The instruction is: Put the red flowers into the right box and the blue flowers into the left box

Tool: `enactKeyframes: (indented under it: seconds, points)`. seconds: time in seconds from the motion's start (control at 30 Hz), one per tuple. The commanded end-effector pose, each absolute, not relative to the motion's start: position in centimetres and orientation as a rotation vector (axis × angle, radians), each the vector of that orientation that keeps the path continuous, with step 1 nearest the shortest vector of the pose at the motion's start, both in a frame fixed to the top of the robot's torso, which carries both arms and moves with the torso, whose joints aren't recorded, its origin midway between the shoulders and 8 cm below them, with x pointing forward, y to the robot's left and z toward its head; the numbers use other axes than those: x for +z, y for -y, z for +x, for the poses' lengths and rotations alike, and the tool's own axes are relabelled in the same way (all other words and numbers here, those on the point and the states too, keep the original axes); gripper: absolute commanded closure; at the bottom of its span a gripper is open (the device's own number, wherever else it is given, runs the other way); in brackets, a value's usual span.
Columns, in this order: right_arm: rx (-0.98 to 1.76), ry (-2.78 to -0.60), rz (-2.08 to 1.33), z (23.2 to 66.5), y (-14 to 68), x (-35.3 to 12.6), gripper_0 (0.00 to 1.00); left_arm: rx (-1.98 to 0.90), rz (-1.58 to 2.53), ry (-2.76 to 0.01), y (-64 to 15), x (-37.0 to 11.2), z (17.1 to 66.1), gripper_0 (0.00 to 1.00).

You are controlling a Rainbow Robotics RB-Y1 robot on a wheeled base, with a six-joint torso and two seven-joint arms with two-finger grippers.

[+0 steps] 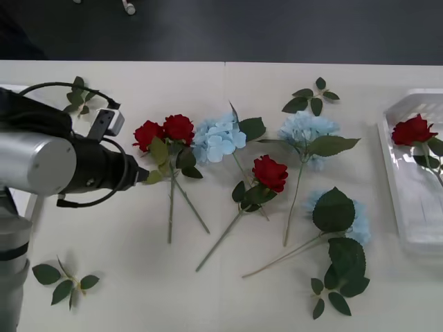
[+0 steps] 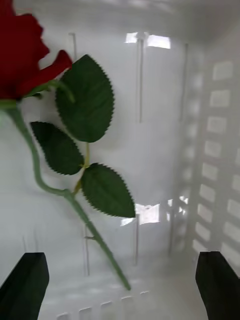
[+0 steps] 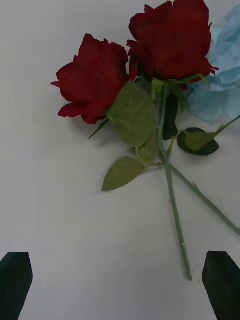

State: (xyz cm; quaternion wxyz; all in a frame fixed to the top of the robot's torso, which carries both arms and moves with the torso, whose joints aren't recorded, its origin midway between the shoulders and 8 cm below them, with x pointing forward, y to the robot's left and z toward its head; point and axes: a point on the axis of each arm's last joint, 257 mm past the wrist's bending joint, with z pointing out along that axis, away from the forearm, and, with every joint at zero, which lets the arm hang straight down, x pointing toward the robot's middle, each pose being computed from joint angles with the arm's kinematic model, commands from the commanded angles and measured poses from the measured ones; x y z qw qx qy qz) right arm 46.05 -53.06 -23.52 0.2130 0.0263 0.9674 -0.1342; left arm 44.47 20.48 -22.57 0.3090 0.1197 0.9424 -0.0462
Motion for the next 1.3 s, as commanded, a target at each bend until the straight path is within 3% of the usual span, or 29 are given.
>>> enactKeyframes:
  seconds: [0.03, 0.53, 1.0, 1.3]
  points:
    - [-0.276, -2.623, 0.085, 47.1, 52.9, -18.2, 0.13, -0.135, 0.319, -2.481, -18.6, -22.1, 46.4, 0.0]
    - [0.164, -2.661, -0.126, 45.0, 38.4, -13.4, 0.13, -0.098, 0.341, -2.517, -15.0, -25.6, 52.0, 0.0]
    - [0.173, -2.628, -0.16, 44.5, 31.1, -15.1, 0.13, -0.038, 0.413, -2.511, -13.2, -29.2, 53.9, 0.0]
    - [-0.025, -2.712, -0.29, 42.3, 26.4, -19.9, 0.13, 0.003, 0.453, -2.519, -13.0, -30.4, 53.6, 0.22]
